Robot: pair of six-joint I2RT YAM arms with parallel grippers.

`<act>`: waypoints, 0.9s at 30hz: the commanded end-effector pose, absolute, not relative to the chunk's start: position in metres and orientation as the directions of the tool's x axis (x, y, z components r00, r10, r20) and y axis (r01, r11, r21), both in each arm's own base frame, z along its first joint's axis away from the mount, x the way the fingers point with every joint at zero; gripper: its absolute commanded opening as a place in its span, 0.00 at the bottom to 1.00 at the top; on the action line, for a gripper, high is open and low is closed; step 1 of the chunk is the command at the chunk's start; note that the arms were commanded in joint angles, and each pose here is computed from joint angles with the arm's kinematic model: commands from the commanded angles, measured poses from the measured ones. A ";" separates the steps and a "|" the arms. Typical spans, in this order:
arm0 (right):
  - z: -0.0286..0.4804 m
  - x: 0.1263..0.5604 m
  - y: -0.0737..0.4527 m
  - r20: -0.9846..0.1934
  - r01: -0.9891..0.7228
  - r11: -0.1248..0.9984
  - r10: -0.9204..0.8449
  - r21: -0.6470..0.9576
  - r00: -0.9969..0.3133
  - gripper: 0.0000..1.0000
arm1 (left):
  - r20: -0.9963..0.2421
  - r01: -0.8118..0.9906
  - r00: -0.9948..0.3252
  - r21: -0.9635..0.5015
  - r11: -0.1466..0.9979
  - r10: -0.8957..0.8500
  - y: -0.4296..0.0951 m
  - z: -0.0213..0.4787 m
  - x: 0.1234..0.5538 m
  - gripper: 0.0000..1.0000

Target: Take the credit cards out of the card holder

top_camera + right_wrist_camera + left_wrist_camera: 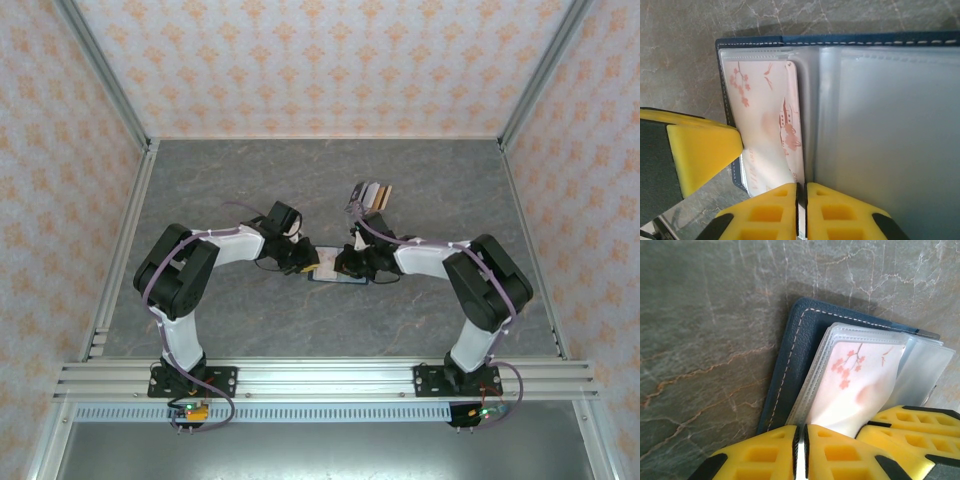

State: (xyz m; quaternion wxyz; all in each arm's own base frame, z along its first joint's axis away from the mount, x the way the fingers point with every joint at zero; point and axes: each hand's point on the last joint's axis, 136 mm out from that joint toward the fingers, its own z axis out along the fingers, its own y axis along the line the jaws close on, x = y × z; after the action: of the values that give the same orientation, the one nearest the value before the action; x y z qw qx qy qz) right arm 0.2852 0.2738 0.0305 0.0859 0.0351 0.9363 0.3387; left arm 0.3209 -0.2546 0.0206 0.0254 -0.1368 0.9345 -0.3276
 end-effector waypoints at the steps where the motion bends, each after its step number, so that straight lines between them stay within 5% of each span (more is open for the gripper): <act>1: 0.057 0.294 0.286 -0.208 -0.058 0.711 0.126 0.701 -0.970 0.09 | 0.093 -0.282 -0.956 -0.542 0.792 -0.277 -0.240 -0.006 0.301 0.14; 8: 0.061 0.295 0.281 -0.235 -0.063 0.719 0.142 0.692 -0.961 0.00 | 0.081 -0.276 -0.957 -0.552 0.787 -0.278 -0.241 0.001 0.303 0.15; 27: 0.052 0.294 0.258 -0.240 -0.016 0.754 0.189 0.657 -0.952 0.00 | 0.057 -0.253 -0.961 -0.568 0.783 -0.269 -0.242 0.013 0.309 0.14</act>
State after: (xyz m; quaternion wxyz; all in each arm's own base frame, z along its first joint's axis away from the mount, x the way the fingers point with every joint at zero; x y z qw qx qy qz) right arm 0.2885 0.2616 0.0429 0.1227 0.0445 0.9288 0.3470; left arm 0.3199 -0.2539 0.0220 0.0258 -0.1339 0.9353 -0.3265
